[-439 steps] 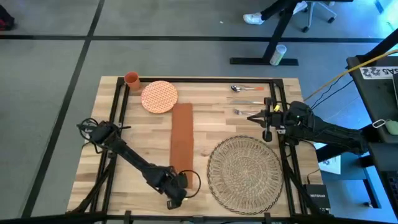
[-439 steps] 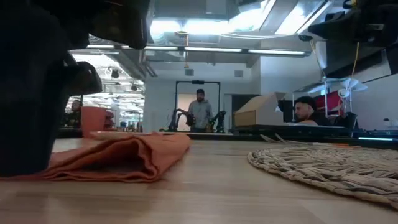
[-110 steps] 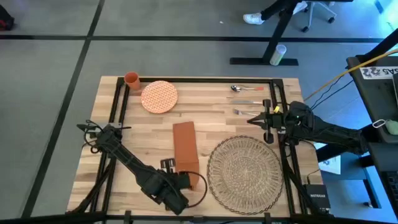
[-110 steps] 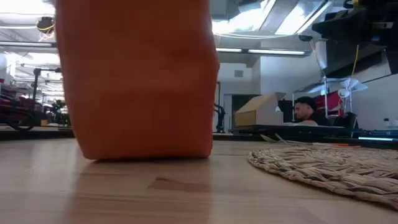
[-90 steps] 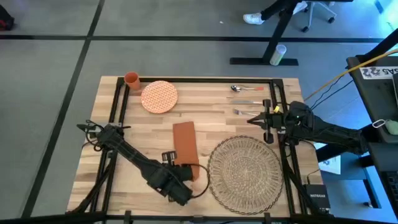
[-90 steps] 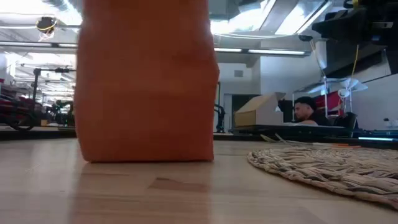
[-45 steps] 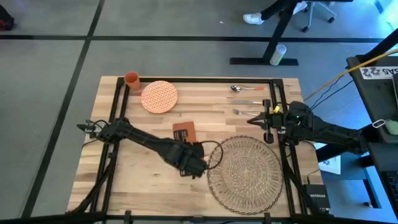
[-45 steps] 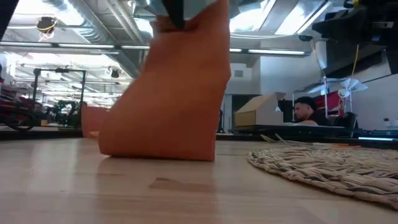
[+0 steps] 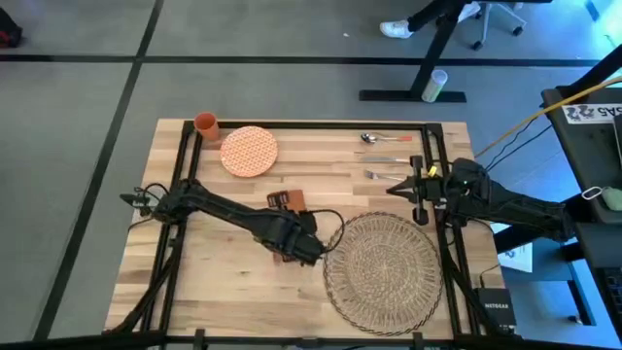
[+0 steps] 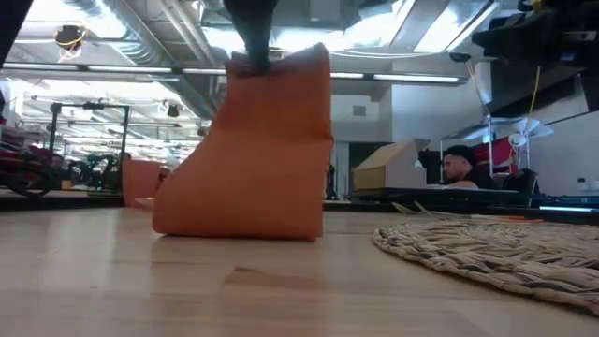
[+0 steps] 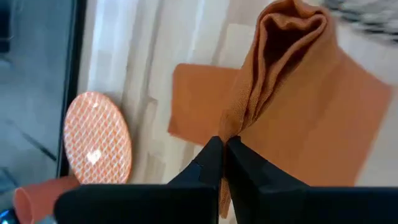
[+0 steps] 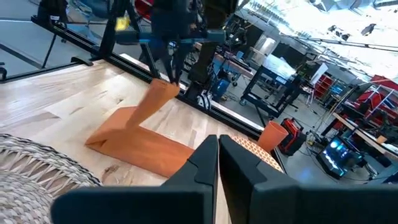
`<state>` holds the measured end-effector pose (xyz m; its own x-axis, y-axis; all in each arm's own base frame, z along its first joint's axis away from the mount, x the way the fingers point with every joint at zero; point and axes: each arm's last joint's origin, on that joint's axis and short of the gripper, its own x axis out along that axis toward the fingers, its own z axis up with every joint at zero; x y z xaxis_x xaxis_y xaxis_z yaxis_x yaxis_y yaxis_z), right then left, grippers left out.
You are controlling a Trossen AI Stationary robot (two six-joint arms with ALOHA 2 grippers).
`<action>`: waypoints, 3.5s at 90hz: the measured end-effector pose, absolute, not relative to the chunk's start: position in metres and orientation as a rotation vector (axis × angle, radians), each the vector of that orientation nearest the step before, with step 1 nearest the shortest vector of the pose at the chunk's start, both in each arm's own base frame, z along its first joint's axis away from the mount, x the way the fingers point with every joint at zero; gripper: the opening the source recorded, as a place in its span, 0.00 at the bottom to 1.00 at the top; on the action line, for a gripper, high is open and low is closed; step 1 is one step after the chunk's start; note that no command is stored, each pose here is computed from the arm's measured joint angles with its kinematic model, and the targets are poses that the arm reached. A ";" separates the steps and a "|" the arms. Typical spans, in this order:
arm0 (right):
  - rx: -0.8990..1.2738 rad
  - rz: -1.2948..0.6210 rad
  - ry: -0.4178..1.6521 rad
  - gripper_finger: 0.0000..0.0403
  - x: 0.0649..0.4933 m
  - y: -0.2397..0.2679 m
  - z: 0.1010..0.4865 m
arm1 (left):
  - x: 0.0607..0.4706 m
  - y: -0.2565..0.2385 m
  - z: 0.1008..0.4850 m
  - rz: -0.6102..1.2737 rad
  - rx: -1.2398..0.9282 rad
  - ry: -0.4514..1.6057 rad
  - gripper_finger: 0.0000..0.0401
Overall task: Set table place
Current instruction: Fold the orange table napkin
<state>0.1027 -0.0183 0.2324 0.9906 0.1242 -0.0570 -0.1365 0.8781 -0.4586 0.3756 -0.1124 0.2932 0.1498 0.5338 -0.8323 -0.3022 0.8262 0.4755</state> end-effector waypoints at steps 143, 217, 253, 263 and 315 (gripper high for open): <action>-0.478 0.145 0.029 0.00 0.103 -0.018 0.232 | 0.373 -0.053 0.202 0.840 0.159 1.398 0.00; -0.478 0.145 0.029 0.00 0.103 -0.018 0.232 | 0.369 -0.049 0.195 0.848 0.178 1.432 0.08; -0.478 0.145 0.029 0.00 0.103 -0.018 0.232 | 0.369 -0.046 0.196 0.888 0.190 1.401 0.27; -0.478 0.145 0.029 0.00 0.103 -0.018 0.232 | 0.370 -0.043 0.195 0.884 0.191 1.404 0.29; -0.478 0.145 0.030 0.00 0.103 -0.018 0.232 | 0.389 -0.064 0.190 0.630 -0.021 1.341 0.04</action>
